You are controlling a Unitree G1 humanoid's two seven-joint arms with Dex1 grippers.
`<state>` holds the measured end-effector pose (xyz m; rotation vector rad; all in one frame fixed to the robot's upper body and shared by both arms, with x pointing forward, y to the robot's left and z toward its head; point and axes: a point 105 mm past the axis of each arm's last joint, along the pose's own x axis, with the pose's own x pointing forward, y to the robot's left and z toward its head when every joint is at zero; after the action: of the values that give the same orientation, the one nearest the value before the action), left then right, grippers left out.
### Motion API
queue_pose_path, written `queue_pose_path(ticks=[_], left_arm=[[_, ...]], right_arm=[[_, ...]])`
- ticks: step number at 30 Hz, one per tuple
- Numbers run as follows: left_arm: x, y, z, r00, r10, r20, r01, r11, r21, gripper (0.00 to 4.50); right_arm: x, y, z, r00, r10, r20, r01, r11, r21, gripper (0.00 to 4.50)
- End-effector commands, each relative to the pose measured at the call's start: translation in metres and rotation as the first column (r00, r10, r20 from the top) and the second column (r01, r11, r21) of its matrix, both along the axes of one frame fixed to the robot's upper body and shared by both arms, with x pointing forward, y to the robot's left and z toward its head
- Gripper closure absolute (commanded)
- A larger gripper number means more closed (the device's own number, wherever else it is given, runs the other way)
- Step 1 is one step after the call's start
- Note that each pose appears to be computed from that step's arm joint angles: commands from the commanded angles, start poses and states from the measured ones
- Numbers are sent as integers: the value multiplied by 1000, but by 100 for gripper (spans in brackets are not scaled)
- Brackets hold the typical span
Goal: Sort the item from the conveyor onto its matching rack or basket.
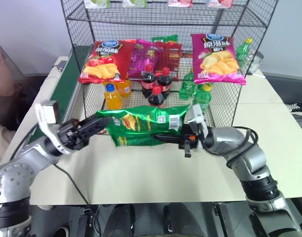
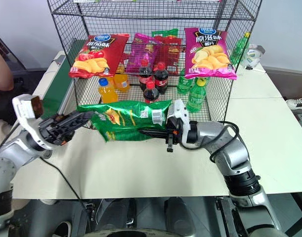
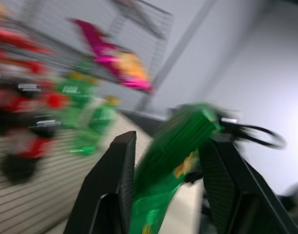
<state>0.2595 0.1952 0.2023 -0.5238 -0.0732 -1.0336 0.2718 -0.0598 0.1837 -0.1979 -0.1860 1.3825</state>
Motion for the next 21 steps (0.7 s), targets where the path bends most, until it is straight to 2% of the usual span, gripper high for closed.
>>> queue_pose_path(ticks=[1,2,3,4,5,7,9,11,14,16,19,21], left_arm=[[-1,21,10,992,97,75,-98,995,13,233],[0,25,10,989,124,80,-125,992,18,233],[1,28,9,987,139,83,-142,990,21,233],[1,29,8,985,149,88,-152,988,29,233],[1,31,8,983,160,94,-164,986,36,233],[1,31,7,982,161,101,-166,985,47,233],[3,29,7,979,165,116,-173,983,61,233],[6,29,6,968,191,164,-209,972,102,233],[9,26,3,942,200,268,-260,942,211,233],[9,22,1,928,195,316,-283,922,263,233],[9,20,0,912,201,357,-315,901,297,233],[8,20,-2,900,201,387,-338,883,327,233]], right_arm=[[-6,-1,46,810,-46,585,101,993,-63,450],[-6,-4,58,689,-54,723,145,987,-64,450],[-6,-5,65,606,-58,793,167,984,-56,450],[-7,-6,67,472,-21,881,208,974,-88,450],[-9,-7,67,389,3,921,218,971,-95,450],[-13,-8,65,284,33,958,232,967,-102,450],[-13,-9,65,213,21,977,256,964,-76,450],[-2,-14,71,130,-4,991,343,938,-42,450],[35,-30,93,1,-87,996,569,819,71,450],[53,-36,97,-10,-140,990,660,743,112,450],[62,-37,102,-29,-198,980,705,691,160,450],[76,-43,100,-22,-211,977,770,620,151,450]])
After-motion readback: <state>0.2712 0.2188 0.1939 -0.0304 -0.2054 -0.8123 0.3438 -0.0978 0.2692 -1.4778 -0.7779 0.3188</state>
